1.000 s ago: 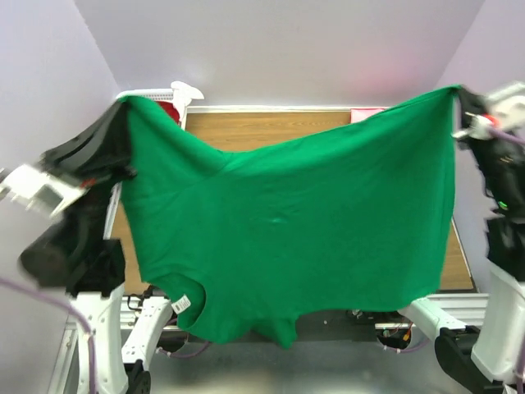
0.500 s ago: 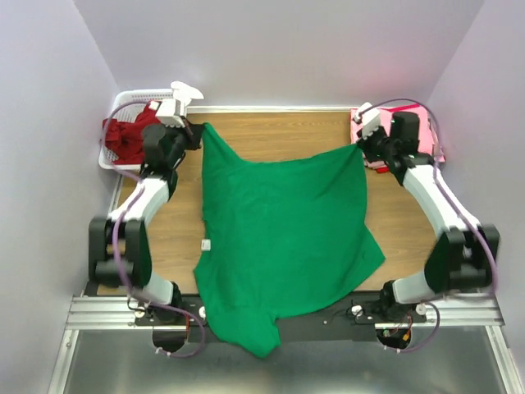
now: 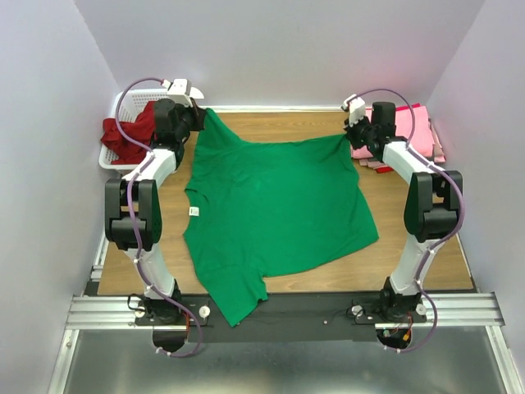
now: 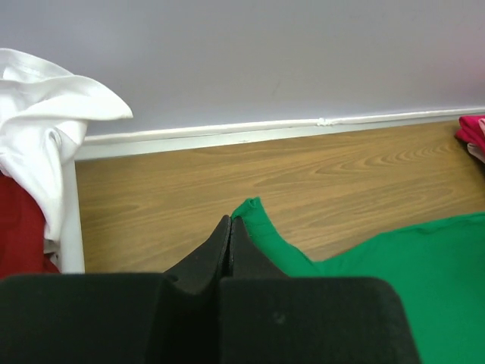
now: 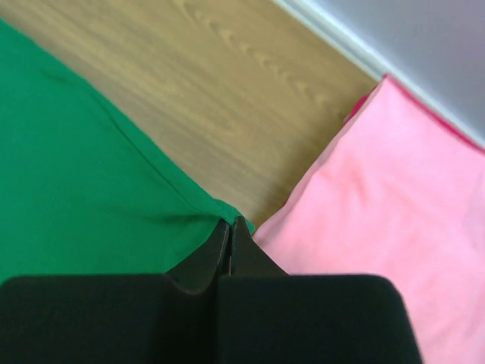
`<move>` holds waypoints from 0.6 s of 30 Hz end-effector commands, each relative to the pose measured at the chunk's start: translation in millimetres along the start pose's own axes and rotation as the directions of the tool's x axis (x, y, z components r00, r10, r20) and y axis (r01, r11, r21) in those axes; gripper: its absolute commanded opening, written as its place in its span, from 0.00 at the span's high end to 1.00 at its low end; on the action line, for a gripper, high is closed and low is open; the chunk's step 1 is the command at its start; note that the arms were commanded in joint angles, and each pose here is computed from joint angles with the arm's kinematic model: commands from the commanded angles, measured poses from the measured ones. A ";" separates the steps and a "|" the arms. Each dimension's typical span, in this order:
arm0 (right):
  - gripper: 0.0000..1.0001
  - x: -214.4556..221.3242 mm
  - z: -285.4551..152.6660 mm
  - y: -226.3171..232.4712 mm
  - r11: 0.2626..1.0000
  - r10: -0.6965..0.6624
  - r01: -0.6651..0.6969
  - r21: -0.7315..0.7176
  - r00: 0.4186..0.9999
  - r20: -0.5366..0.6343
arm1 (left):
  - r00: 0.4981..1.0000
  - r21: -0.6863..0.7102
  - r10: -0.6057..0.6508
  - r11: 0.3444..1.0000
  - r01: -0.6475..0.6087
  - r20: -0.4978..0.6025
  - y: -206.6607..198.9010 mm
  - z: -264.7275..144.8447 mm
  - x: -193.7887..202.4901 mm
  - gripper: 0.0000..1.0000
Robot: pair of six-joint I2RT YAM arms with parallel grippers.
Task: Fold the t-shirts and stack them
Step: Flatten the tshirt out
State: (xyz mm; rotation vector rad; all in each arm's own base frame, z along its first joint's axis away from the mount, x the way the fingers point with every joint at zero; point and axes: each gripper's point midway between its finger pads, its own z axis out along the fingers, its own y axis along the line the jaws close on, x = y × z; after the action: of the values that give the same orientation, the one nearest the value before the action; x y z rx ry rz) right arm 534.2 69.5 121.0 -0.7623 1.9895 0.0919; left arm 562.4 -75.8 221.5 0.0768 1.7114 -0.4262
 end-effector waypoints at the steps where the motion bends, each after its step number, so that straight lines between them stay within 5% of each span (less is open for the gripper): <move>1: 1.00 -27.0 -1.6 -22.1 0.998 0.000 -0.005 0.067 0.998 0.071 | 0.999 -0.025 0.042 0.999 -0.042 -0.019 7.7 6.7 3.6 1.00; 18: 1.00 -5.2 27.3 -11.9 0.999 0.044 -0.044 0.004 0.998 0.040 | 0.993 -0.033 0.114 0.993 -0.113 0.011 0.9 -16.2 -18.1 1.00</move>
State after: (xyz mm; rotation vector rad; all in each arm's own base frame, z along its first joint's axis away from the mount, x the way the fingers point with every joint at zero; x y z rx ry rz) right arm 551.9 72.8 126.7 -0.7311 1.9542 0.1015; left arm 554.0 -72.3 209.0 0.1307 1.7567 -0.3748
